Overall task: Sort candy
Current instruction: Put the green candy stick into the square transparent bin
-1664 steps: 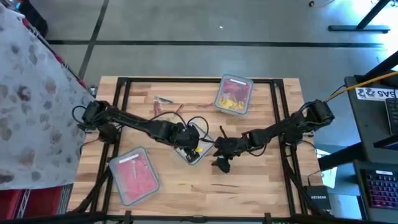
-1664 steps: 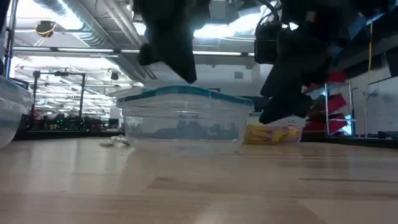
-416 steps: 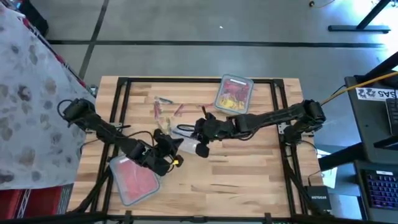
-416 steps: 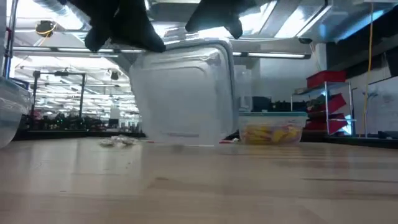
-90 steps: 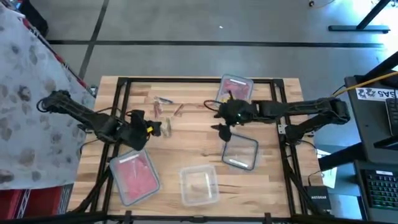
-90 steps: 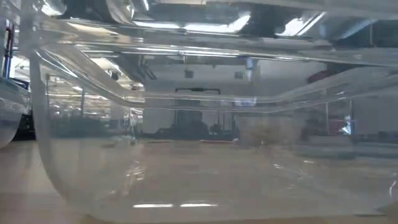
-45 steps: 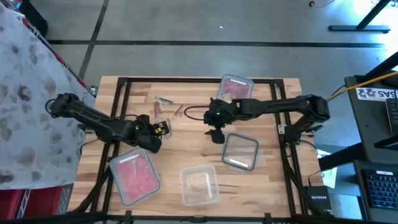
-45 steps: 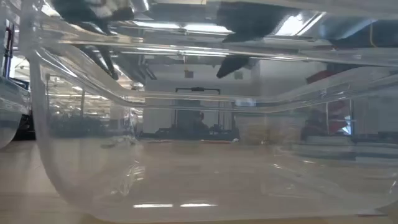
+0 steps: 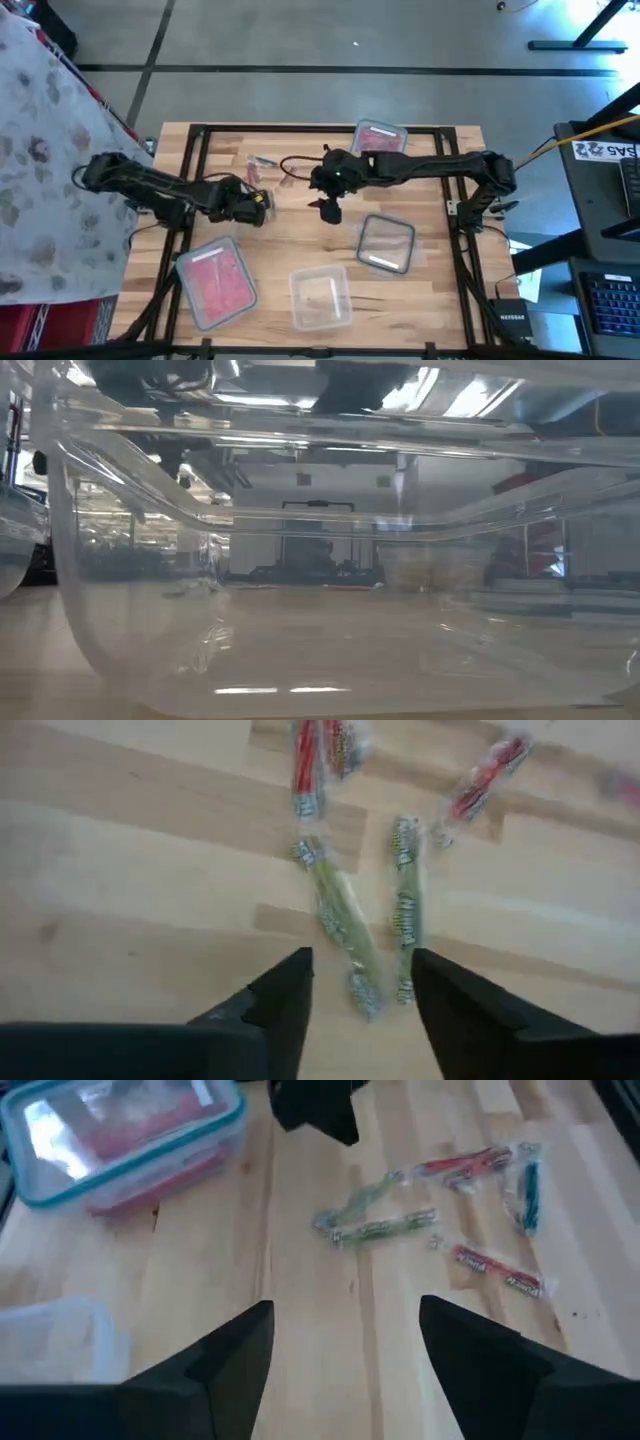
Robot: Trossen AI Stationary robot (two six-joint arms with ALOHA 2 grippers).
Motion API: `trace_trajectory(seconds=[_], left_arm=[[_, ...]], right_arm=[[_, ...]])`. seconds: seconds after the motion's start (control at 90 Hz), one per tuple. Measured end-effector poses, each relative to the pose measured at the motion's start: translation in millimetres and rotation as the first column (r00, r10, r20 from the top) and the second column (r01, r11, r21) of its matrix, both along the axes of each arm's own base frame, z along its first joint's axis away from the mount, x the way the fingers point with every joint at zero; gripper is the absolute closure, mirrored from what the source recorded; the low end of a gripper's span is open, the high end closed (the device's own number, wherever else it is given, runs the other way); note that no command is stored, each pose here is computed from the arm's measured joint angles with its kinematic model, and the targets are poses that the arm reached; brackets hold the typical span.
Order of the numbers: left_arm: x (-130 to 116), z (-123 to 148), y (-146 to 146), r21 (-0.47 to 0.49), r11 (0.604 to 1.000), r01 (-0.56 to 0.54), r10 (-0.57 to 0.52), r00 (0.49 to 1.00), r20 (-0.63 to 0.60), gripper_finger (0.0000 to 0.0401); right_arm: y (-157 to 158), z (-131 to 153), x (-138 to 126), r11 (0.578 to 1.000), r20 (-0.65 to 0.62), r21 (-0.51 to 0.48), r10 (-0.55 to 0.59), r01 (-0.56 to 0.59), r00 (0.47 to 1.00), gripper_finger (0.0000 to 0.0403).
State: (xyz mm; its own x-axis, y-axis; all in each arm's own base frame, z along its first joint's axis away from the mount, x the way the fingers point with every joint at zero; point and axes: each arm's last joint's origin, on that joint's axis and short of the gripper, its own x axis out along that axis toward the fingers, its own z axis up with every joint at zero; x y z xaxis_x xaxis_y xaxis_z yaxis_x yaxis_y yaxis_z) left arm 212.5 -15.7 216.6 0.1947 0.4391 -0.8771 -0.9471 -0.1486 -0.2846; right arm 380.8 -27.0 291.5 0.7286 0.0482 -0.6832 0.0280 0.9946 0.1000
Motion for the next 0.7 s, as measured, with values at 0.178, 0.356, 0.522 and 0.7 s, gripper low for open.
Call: trace_trajectory(seconds=[0.178,0.356,0.522,0.7], left_arm=[[1,-1,12,-0.043,0.999,0.000,-0.002,1.000,-0.028,0.0198],[3,-4,27,-0.054,0.998,0.006,-0.010,0.998,-0.066,0.0183],[14,-17,43,-0.104,0.994,0.034,-0.046,0.992,-0.116,0.0182],[26,-40,56,-0.187,0.982,0.035,-0.069,0.982,-0.179,0.0182]], right_arm=[[0,-4,-3,0.998,-0.054,0.051,-0.046,0.049,0.997,0.0164],[0,-8,-7,0.997,-0.105,0.046,-0.056,0.061,0.993,0.0164],[1,-11,-9,0.995,-0.131,0.059,-0.066,0.075,0.989,0.0164],[0,-10,-9,0.995,-0.129,0.059,-0.066,0.074,0.989,0.0164]])
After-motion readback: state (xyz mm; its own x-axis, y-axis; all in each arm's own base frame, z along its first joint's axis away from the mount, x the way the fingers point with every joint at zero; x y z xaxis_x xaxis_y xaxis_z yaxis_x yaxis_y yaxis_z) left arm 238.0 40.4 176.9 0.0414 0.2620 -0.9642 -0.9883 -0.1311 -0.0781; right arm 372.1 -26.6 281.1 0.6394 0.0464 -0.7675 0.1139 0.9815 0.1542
